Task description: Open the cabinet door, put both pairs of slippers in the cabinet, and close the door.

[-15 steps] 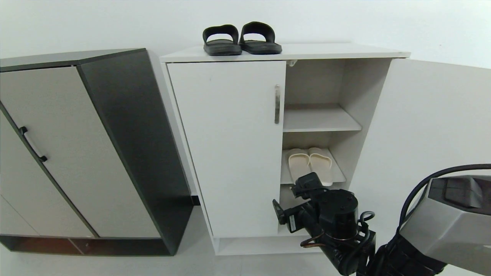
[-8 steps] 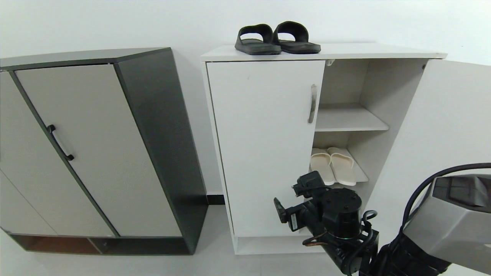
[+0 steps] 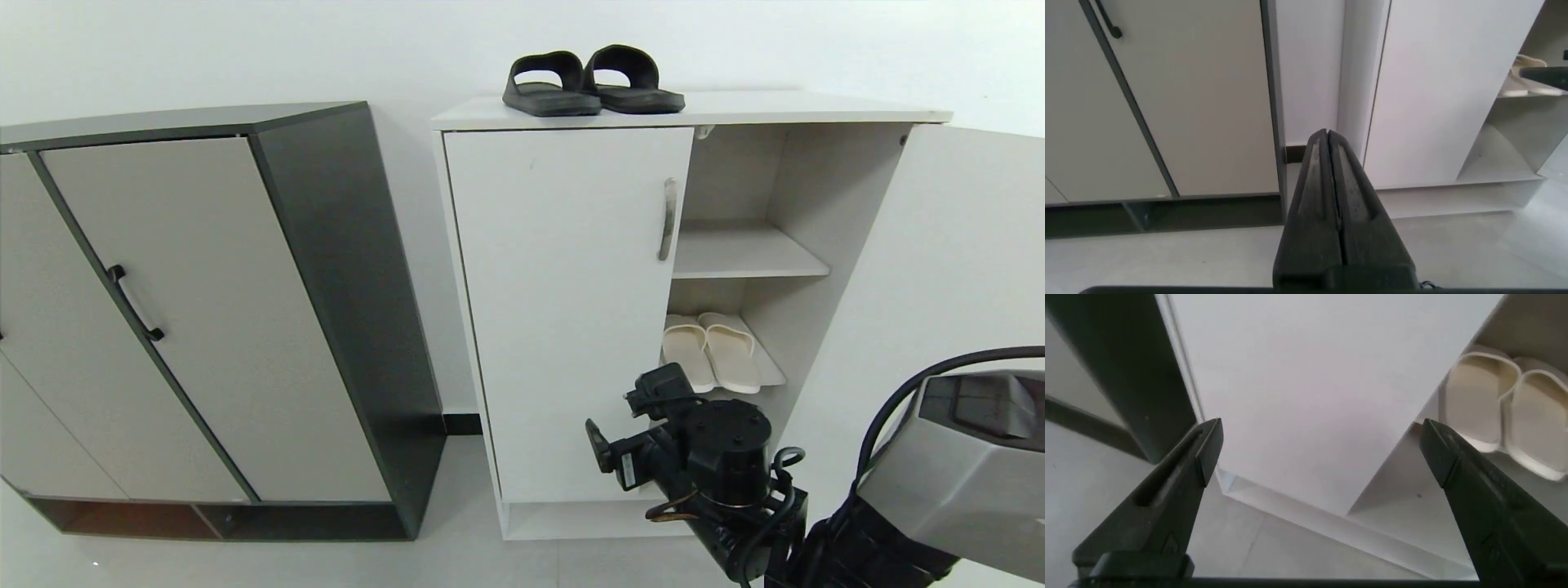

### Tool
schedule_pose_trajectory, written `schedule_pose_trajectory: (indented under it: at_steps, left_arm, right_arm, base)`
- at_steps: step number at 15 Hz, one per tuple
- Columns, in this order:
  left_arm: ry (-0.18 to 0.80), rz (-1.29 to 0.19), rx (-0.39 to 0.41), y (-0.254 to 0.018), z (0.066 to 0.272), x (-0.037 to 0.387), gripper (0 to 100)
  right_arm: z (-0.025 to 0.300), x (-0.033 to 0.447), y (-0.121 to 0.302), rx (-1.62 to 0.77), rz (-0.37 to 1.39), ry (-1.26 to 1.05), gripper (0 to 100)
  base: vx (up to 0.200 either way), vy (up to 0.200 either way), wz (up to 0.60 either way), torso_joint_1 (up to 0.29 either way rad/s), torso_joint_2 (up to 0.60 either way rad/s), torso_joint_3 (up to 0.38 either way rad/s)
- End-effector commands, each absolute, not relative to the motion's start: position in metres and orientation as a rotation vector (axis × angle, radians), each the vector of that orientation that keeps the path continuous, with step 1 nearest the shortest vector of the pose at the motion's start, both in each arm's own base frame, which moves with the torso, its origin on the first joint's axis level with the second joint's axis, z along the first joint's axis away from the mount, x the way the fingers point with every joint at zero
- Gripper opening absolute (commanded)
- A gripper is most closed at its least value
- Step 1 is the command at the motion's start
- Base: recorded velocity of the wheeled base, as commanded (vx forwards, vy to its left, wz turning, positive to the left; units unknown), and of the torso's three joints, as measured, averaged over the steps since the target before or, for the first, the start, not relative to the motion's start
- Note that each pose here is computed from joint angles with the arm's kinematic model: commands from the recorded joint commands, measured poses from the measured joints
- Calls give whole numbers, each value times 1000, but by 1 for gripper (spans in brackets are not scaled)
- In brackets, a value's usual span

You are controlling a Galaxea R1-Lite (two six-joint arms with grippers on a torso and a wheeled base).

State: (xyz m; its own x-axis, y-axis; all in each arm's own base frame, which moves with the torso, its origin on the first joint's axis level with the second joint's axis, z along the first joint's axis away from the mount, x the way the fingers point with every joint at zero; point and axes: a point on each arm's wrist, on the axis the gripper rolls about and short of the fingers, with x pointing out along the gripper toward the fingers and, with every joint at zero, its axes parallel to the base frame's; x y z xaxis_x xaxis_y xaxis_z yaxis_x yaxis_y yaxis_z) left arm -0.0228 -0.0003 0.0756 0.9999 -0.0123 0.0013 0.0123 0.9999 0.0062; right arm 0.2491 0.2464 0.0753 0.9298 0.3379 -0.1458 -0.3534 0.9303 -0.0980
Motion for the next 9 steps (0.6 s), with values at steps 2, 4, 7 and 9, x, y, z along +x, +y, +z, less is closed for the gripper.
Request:
schedule_pose_trajectory:
  at_steps: [2,4,7,9]
  left_arm:
    - [0,-12,6,0,76,-23,0]
    - [0,-12,6,0,76,-23,0]
    - [1,-12,6,0,76,-23,0]
    - [0,-12,6,0,76,-23,0]
  right_arm:
    - [73,249,247,-127,357,132,100]
    - [72,249,247,-128,357,133,100]
    - [71,249,248,-132,357,135,100]
    - [71,249,248,-133,356,137,100]
  base:
    - [0,0,0,0,0,0]
    - [0,0,0,0,0,0]
    - [0,0,0,0,0,0]
    - [0,0,0,0,0,0]
